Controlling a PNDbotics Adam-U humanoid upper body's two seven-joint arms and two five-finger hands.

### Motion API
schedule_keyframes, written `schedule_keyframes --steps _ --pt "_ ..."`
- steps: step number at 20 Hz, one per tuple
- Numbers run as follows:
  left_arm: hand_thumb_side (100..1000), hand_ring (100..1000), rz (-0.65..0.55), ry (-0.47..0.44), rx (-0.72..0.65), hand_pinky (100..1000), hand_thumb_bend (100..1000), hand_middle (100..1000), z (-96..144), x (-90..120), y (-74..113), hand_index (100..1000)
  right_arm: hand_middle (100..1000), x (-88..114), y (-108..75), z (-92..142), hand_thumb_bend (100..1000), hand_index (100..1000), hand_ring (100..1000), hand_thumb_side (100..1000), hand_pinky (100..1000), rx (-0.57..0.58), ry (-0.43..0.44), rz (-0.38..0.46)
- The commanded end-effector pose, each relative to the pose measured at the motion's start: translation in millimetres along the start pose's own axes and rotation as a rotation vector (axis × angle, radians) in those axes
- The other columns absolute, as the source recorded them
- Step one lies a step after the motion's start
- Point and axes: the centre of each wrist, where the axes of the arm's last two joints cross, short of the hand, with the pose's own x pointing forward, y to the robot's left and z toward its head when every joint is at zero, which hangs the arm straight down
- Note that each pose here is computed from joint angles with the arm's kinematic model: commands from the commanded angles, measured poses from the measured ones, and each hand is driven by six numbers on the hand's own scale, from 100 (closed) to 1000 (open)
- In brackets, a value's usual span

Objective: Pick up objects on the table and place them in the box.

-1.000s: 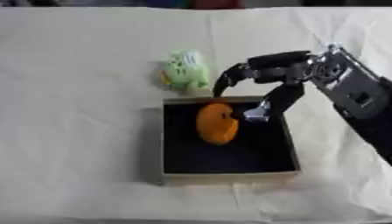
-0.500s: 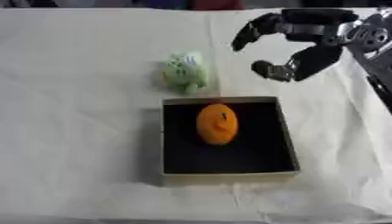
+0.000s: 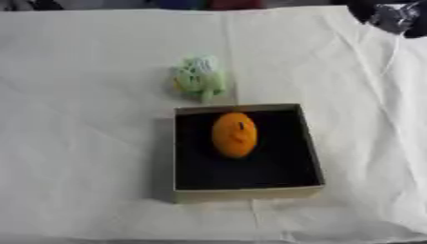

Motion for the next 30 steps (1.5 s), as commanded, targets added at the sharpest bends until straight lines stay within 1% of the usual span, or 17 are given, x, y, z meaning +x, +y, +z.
schedule_keyframes --steps 1,6,9,10,13,15,16,17,19,23,25,30 --pt "865 636 -0.118 -0.068 -0.109 799 100 727 -21 1 4.9 871 819 8 -24.8 16 100 850 898 864 845 -0.096 0.026 0.069" --pt "889 677 -0.278 -0.163 -0.312 794 137 728 -49 -8 -4.1 870 817 13 -26.3 18 100 847 894 865 843 -0.174 0.046 0.103" --pt "885 702 -0.356 -0.191 -0.435 790 209 728 -56 -17 -14.1 867 816 15 -25.3 16 100 846 893 864 843 -0.209 0.051 0.122" --pt "884 701 -0.376 -0.197 -0.477 789 219 727 -58 -20 -19.0 866 815 15 -24.8 16 100 846 893 862 843 -0.221 0.052 0.127" --pt "898 708 -0.42 -0.209 -0.585 791 287 731 -61 -26 -38.2 869 811 15 -23.6 15 100 844 891 853 843 -0.263 0.058 0.137" --pt "902 710 -0.436 -0.215 -0.643 794 311 733 -64 -27 -53.4 871 809 15 -25.0 15 100 843 890 844 843 -0.301 0.067 0.134" --pt "897 716 -0.444 -0.219 -0.667 796 326 734 -66 -27 -59.8 873 810 15 -26.2 15 100 842 890 870 844 -0.324 0.073 0.129" --pt "900 714 -0.449 -0.221 -0.689 797 333 737 -69 -27 -65.2 875 806 15 -27.6 15 100 841 890 837 844 -0.348 0.08 0.123" --pt "909 718 -0.445 -0.22 -0.727 800 362 740 -75 -28 -74.9 878 804 13 -30.9 17 100 840 891 829 844 -0.4 0.106 0.109" --pt "911 720 -0.419 -0.216 -0.8 804 390 744 -89 -31 -93.4 882 795 11 -33.9 17 100 828 888 825 844 -0.482 0.161 0.097" --pt "887 725 -0.404 -0.215 -0.837 807 451 748 -95 -31 -102.3 885 794 10 -32.8 16 100 828 888 826 844 -0.511 0.176 0.098" --pt "842 746 -0.398 -0.235 -0.924 821 540 770 -109 -26 -118.5 901 790 6 -25.3 12 100 825 887 828 846 -0.575 0.205 0.103"
